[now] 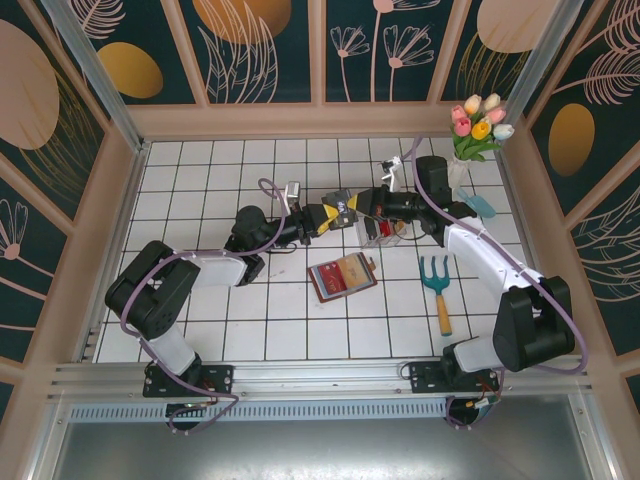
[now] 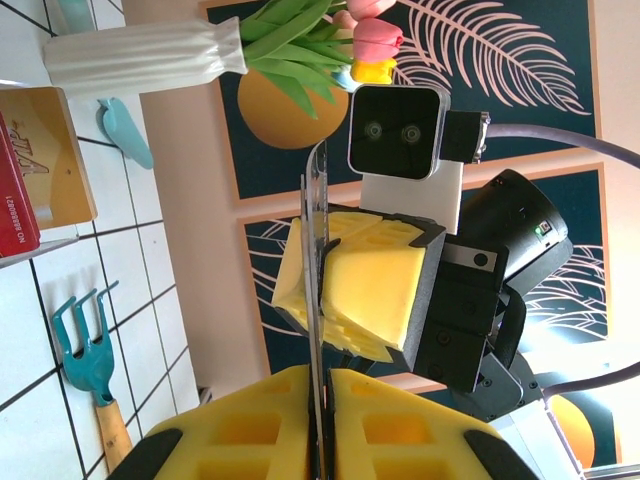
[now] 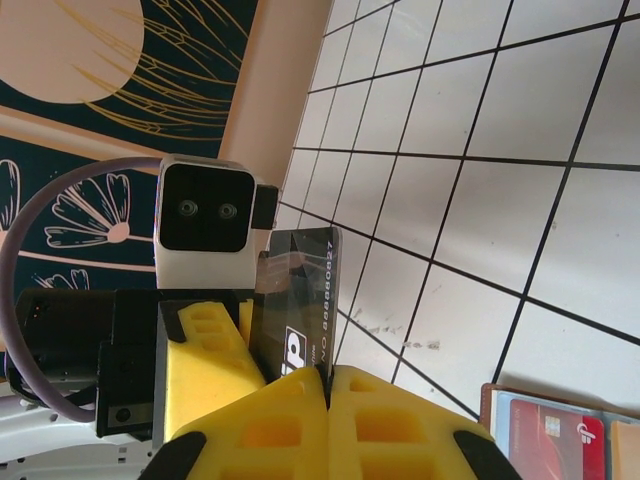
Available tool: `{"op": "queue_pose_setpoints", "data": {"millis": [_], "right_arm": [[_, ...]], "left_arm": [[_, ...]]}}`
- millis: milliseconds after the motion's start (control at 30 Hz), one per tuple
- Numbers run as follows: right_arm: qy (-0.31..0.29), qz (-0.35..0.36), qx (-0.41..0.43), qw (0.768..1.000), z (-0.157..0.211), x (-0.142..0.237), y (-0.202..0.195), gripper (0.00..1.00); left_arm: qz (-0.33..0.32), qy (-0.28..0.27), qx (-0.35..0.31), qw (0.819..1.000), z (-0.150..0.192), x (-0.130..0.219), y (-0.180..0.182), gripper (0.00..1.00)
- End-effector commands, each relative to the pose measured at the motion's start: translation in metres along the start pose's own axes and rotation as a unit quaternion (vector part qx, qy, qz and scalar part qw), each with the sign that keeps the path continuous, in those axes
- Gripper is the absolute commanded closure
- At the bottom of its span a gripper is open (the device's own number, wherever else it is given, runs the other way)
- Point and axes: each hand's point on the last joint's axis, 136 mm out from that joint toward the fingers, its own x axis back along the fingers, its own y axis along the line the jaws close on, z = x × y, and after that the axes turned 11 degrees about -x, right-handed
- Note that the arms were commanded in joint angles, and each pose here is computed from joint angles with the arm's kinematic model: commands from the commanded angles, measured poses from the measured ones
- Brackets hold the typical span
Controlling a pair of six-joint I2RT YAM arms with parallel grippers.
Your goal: Put the credit cards into the card holder
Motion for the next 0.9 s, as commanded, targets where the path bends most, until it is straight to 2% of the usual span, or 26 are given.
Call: {"op": "queue_pose_setpoints", "data": {"millis": [0, 200, 300, 467, 567, 633, 867], "right_arm": [[-0.046, 0.065, -0.021, 0.997, -0.013, 0.012, -0.03, 0.95], [-0.1, 0.099, -0.026, 0.99, -0.034, 0.04, -0.044, 0.96], [-0.125, 0.147, -0.015, 0.981, -0.042, 0.048, -0.058, 0.97], [-0.119, 0.254, 0.035, 0.959, -0.044, 0.041, -0.092, 0.98], [-0.1, 0.306, 0.055, 0.945, -0.042, 0.029, -0.111, 0.99], [-0.093, 0.348, 0.067, 0.931, -0.043, 0.022, -0.124, 0.99], [-0.076, 0.415, 0.099, 0.901, -0.043, 0.0, -0.148, 0.99]], "left_arm": [[0.08, -0.001, -0.06, 0.995, -0.002, 0.004, -0.05, 0.86], [0.064, 0.0, -0.054, 0.996, 0.001, 0.006, -0.039, 0.87], [0.04, -0.003, -0.054, 0.998, 0.002, 0.007, -0.028, 0.89], [-0.11, -0.013, -0.058, 0.992, 0.001, 0.016, 0.026, 0.95], [-0.152, -0.024, -0.069, 0.986, -0.002, 0.025, 0.035, 0.98], [-0.159, -0.028, -0.071, 0.984, -0.002, 0.028, 0.036, 0.99], [-0.151, -0.018, -0.062, 0.986, 0.003, 0.027, 0.038, 0.98]]}}
